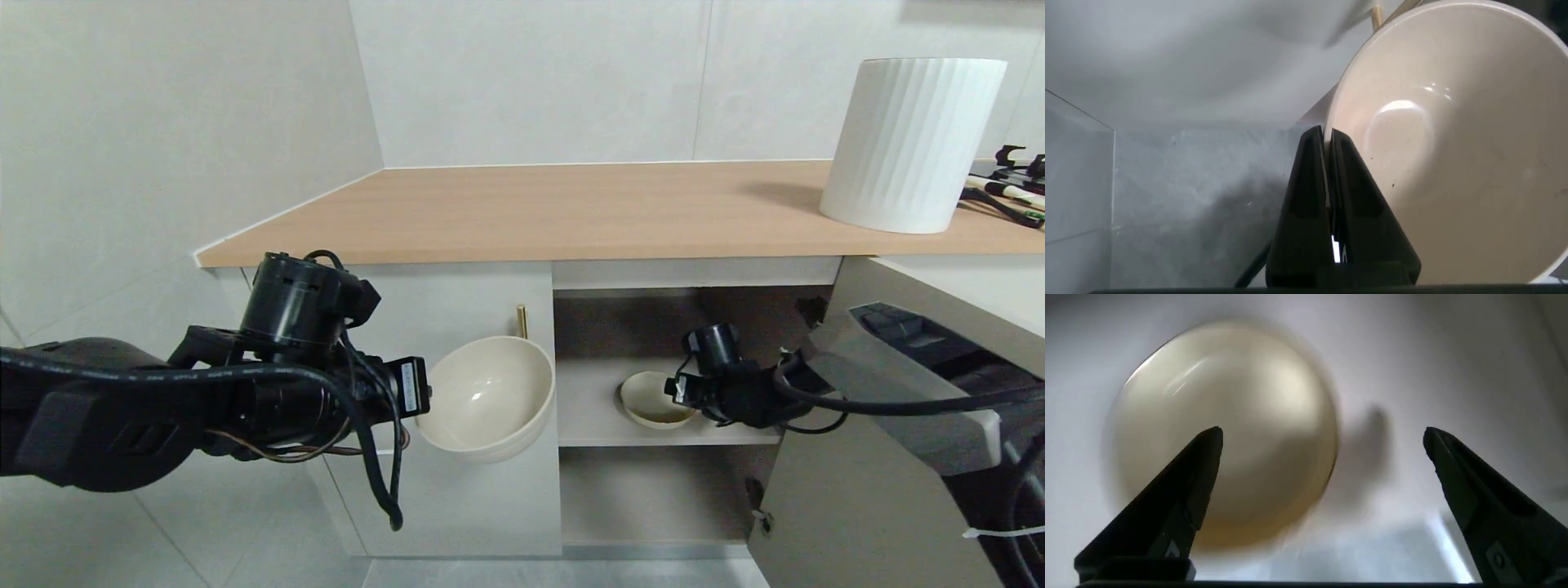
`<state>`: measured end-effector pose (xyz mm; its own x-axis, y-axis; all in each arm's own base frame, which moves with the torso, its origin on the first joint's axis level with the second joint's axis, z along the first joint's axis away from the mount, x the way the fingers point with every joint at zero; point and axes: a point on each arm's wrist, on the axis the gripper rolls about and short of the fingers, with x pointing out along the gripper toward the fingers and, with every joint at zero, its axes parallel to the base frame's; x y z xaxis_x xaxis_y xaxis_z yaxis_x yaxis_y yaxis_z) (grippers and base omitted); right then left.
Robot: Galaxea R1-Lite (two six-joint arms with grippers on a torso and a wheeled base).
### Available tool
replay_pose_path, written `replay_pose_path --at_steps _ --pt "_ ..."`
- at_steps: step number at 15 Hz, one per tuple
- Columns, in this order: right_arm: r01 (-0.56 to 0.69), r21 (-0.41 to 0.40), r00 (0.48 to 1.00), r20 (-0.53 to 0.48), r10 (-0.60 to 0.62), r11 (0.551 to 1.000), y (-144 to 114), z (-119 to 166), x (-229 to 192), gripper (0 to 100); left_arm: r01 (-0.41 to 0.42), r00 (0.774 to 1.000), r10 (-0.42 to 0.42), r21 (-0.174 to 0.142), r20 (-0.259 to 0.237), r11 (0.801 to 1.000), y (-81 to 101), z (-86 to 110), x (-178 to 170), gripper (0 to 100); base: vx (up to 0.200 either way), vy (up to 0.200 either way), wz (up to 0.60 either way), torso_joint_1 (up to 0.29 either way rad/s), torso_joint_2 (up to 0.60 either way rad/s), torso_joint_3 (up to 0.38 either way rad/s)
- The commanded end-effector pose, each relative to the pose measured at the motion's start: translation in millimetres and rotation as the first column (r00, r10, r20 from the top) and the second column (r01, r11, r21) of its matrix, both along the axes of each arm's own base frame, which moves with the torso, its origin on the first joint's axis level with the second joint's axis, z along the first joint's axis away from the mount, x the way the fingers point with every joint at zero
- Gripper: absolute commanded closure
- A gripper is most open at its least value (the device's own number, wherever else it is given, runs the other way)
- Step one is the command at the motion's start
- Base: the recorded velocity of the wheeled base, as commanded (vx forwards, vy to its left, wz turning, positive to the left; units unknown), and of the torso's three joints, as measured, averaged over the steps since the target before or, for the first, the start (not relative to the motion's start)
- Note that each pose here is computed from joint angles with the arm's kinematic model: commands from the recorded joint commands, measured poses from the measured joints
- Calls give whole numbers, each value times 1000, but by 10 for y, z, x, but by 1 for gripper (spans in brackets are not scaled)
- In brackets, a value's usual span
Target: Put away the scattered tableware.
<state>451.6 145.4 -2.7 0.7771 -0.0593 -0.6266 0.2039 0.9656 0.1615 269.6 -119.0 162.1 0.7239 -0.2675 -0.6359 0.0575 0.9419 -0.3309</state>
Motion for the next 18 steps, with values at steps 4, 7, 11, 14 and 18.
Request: replay_pose_path --at_steps 4,7,11,14,18 --pt "-323 154 947 57 318 934 109 1326 -1104 0 39 994 -31 72 -104 997 -223 -294 97 100 0 0 0 0 0 0" --pt "-514 221 855 52 517 829 233 1929 -1801 0 78 985 -55 139 -164 987 -352 -461 85 100 0 0 0 0 0 0" --pt "-652 257 733 -29 680 714 514 2015 -2292 0 147 978 -108 216 -180 965 -515 -590 -20 100 0 0 0 0 0 0" --pt "-666 251 701 -109 705 702 709 1784 -2297 0 166 978 -127 258 -163 952 -607 -594 -107 100 0 0 0 0 0 0" --pt "-642 195 707 -222 671 742 932 1387 -2202 0 188 978 -157 265 -135 946 -683 -517 -229 100 0 0 0 0 0 0"
